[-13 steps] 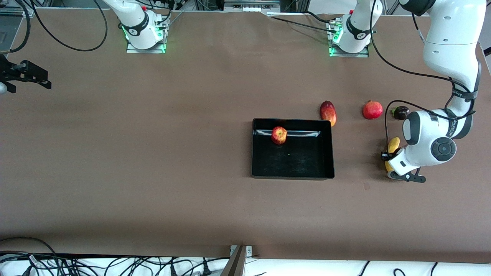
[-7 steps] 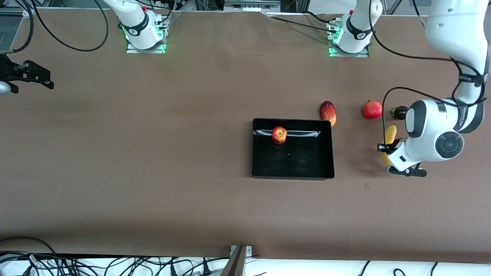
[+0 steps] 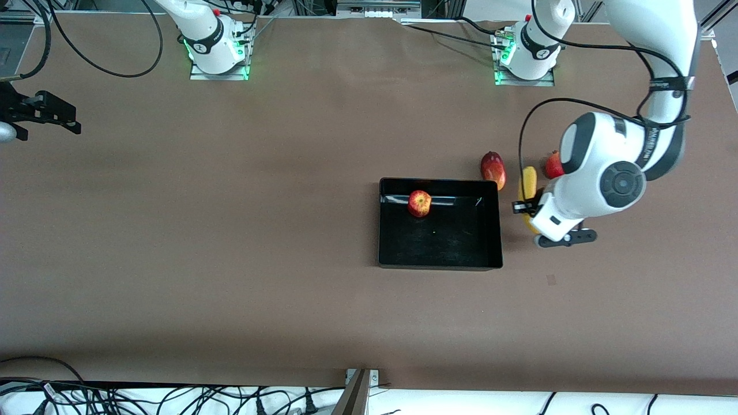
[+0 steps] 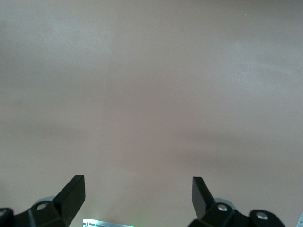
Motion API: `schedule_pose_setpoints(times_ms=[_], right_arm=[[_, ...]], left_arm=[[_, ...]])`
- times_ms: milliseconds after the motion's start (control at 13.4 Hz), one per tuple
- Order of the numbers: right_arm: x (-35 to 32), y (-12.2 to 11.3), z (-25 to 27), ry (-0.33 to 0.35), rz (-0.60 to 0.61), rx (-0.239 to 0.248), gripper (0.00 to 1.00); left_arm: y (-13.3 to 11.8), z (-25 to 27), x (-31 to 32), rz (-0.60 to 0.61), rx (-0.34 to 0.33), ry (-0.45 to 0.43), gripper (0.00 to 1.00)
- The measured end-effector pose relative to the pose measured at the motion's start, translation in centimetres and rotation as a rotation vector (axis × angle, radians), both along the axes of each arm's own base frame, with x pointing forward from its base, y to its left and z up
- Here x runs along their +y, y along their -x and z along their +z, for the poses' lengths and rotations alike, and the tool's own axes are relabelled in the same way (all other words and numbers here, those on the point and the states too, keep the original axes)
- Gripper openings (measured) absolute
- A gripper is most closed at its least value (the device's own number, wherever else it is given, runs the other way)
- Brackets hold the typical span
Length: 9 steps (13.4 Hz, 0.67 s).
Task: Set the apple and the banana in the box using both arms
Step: 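Lift the banana with the left gripper and carry it over the box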
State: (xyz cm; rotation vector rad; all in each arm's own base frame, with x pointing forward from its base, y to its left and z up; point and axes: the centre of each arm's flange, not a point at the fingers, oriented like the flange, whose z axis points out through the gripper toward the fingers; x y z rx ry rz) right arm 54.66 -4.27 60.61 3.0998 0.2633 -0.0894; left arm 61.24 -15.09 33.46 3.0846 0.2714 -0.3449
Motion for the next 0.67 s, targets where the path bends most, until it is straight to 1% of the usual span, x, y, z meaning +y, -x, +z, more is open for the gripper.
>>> schedule_pose_setpoints(times_ms=[149,299,523,672], right_arm=[[0.0,0.0,0.0,0.0,0.0,0.0,1.0],[0.0,0.0,0.0,0.0,0.0,0.0,1.0],[0.0,0.0,0.0,0.0,0.0,0.0,1.0],[0.0,0.0,0.0,0.0,0.0,0.0,1.0]], left_arm=[[0.3,-0.5,-3.6,0.032,-0.005,-0.004,0.34],[0.1,-1.3,-5.7,0.048,-0.004,-0.015,0.34],[-0.7,-2.9,-7.3,0.058,-0.002,-0.021,0.34],[-1.1,-3.8,-8.1,0.068,-0.014,-0.022,0.34]])
